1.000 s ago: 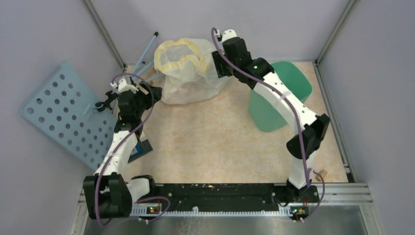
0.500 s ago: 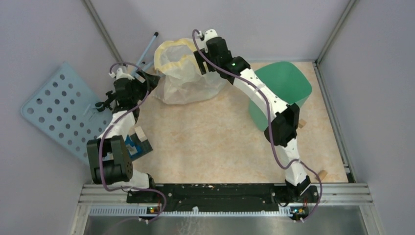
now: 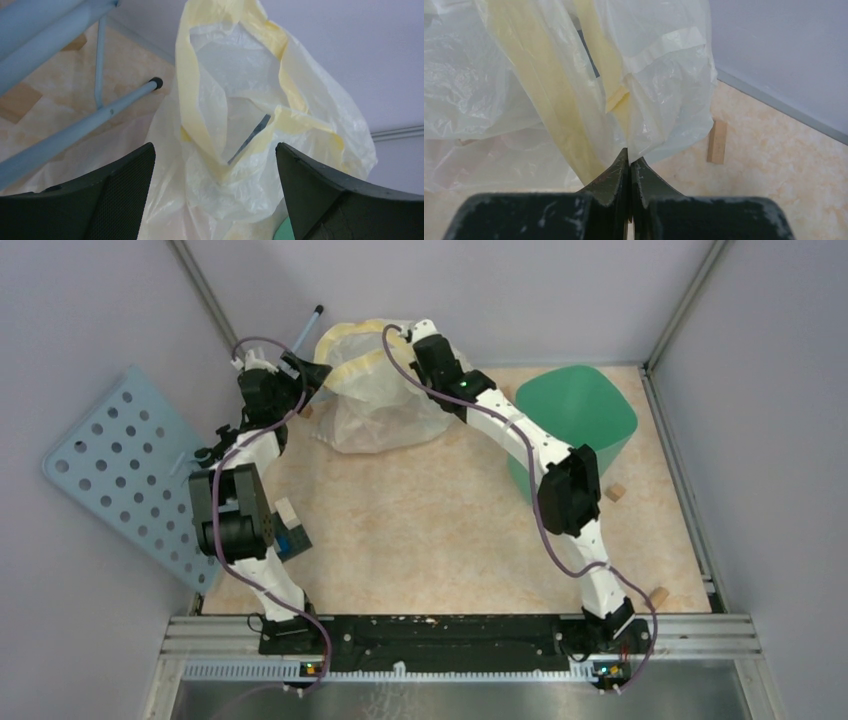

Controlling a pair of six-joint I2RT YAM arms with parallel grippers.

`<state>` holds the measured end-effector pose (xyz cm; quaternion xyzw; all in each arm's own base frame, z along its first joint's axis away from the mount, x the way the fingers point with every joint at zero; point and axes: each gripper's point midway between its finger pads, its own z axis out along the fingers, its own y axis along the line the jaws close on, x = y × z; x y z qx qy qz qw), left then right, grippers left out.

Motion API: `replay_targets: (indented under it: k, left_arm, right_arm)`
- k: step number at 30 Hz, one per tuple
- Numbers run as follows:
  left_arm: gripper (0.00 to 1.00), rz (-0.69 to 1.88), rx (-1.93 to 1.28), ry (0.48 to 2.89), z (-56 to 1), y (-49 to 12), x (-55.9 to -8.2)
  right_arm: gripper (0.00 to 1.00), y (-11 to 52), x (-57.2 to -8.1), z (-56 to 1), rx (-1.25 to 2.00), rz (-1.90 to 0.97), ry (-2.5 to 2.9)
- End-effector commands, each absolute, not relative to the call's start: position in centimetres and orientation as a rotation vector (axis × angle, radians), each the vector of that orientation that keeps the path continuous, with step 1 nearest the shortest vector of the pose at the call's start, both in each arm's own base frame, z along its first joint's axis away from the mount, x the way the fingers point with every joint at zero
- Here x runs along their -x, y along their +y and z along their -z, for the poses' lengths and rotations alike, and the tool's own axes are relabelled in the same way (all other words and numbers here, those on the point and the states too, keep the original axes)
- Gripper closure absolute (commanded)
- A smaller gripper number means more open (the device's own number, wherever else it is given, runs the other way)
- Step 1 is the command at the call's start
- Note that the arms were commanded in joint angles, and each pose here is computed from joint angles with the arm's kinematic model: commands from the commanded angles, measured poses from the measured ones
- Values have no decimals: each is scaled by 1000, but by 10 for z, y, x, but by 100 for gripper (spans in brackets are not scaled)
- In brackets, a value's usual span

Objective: Put the trash bags into the trash bin
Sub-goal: Adjust the trash bag at the center of the board.

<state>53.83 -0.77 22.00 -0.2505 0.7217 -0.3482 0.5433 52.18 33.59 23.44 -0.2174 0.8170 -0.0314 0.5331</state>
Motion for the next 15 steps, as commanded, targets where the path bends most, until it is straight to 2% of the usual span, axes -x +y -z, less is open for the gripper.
replay_targets:
  k: [1,5,10,15]
  left_arm:
    - [7,872,543,1630,-252,-8,-560]
    - [4,797,583,1660,-245,5,-576]
    - [5,836,614,1712,-232,2,-589]
    - [22,889,617,1736,-219,-6,-594]
  right_arm:
    - [100,339,-508,-290,482,-14,1849]
    - [100,334,-498,-290,489,-27,1851]
    - [100,328,-492,-287,483,-24,1856]
    - [100,324,-488,-289,477,-23,1862]
